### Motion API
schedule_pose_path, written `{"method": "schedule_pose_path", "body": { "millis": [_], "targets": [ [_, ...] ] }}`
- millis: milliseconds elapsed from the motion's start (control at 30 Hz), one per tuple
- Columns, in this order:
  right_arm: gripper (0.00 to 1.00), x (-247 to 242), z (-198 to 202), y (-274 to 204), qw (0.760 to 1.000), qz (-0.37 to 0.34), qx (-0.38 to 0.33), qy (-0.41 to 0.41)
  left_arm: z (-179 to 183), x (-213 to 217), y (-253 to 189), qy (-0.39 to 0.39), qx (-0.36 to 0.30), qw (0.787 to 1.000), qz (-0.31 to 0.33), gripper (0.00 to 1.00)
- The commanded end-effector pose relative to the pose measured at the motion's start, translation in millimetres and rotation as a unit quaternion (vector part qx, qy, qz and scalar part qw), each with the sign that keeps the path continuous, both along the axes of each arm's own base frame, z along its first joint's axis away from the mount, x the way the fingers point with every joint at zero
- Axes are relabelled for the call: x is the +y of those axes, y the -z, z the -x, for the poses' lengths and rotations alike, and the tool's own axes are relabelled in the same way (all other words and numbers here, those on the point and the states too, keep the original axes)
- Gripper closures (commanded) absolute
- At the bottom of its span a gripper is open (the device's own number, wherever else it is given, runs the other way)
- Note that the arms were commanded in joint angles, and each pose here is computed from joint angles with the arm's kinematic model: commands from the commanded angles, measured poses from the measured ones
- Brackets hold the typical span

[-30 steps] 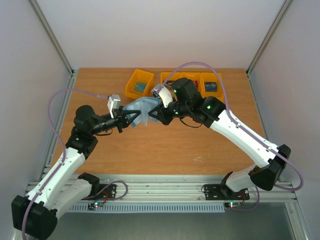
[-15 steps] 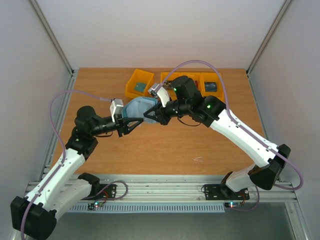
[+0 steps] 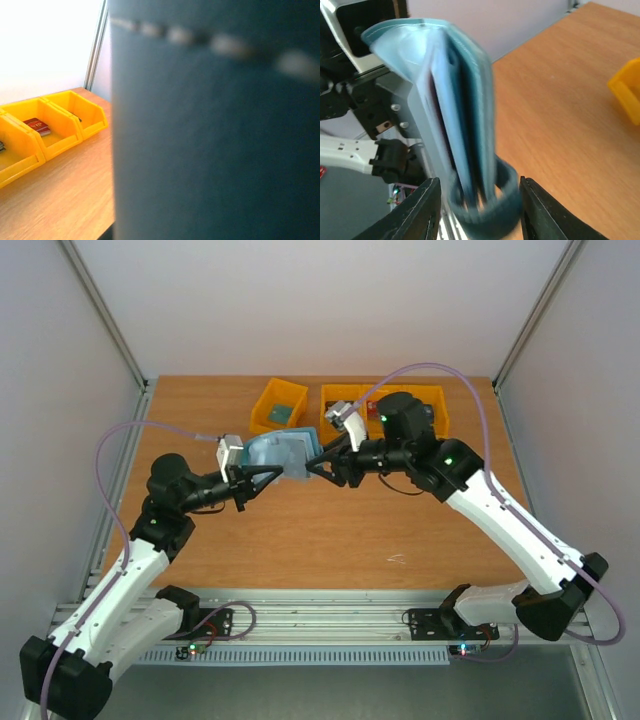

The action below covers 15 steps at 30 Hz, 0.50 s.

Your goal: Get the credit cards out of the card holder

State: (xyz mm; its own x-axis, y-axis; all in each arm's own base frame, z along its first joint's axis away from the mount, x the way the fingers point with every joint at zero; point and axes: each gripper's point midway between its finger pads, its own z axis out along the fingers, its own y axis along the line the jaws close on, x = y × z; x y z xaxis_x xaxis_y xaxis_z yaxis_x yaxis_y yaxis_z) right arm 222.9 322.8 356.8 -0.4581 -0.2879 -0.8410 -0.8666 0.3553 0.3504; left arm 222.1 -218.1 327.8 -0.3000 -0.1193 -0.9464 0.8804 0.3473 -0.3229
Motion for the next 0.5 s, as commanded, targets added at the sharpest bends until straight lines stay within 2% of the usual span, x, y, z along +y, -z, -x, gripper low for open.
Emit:
{"method": "schedule_pose_path", "body": {
  "millis": [0, 233, 467],
  "targets": [
    [0.58, -21, -10, -7, 0.999, -0.008, -0.017, 0.041, 3, -1, -11, 0.007, -0.016, 1.0, 0.02, 1.0],
    [0.58, -15, -10, -3, 0.999, -0.009, 0.002, 0.032, 3, -1, -12, 0.01, -0.019, 1.0, 0.018, 1.0],
    [0.5, -5, -1, -7, 0.999, -0.027, 0.016, -0.009, 4, -1, -12, 0.01, -0.021, 1.0, 0.017, 1.0]
  ]
}}
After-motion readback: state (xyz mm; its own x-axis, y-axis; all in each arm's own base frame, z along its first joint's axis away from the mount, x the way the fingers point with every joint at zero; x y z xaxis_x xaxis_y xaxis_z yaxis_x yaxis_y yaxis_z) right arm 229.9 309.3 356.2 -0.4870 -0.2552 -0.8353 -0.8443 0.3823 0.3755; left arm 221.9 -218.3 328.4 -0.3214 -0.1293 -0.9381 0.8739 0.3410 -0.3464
